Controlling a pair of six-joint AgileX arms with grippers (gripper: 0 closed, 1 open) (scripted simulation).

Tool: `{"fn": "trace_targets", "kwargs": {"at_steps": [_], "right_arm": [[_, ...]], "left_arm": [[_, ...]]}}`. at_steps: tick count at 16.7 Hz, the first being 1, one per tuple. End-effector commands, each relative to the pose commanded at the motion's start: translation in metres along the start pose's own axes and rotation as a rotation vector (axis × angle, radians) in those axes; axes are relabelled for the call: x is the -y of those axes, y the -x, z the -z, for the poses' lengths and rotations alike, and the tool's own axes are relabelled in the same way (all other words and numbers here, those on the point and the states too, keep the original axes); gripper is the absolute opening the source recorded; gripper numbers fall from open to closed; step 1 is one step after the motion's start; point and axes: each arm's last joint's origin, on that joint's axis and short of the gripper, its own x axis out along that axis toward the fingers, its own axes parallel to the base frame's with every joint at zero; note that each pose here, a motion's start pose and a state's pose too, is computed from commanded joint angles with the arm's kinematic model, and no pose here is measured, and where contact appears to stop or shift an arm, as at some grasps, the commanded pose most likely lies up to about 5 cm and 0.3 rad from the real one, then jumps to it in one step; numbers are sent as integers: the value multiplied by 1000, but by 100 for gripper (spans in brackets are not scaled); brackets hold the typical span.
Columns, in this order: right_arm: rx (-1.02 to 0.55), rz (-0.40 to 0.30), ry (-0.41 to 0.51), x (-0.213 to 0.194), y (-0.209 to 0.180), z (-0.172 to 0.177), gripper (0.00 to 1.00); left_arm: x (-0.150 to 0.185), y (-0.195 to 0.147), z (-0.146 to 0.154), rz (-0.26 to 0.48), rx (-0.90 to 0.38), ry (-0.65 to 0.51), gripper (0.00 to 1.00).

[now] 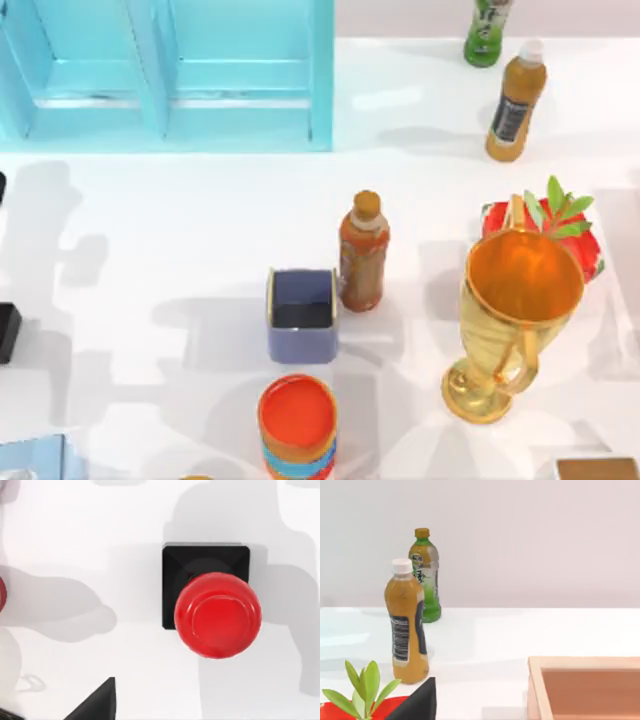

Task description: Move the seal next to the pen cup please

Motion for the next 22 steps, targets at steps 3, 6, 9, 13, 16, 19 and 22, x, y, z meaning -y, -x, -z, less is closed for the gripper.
{"fn": "trace_targets", "kwargs": {"at_steps": [3, 6, 9, 13, 16, 19, 22], "right_arm": [[0, 0, 0, 0, 0, 0, 100], [0, 0, 0, 0, 0, 0, 100], [0, 0, 0, 0, 0, 0, 100], [0, 0, 0, 0, 0, 0, 100], [0, 0, 0, 0, 0, 0, 100], [0, 0, 0, 0, 0, 0, 100], [0, 0, 0, 0, 0, 0, 100]], "left_arm": [[-6, -10, -18, 15, -108, -2, 100], [-9, -14, -26, 22, -152, -3, 100], [-9, -14, -26, 22, -152, -3, 100], [-7, -19, -25, 23, -153, -5, 100], [-8, -47, -23, 23, -157, -2, 100], [-7, -83, -20, 20, -138, -2, 100], [-6, -109, -12, 22, -149, -3, 100]]}}
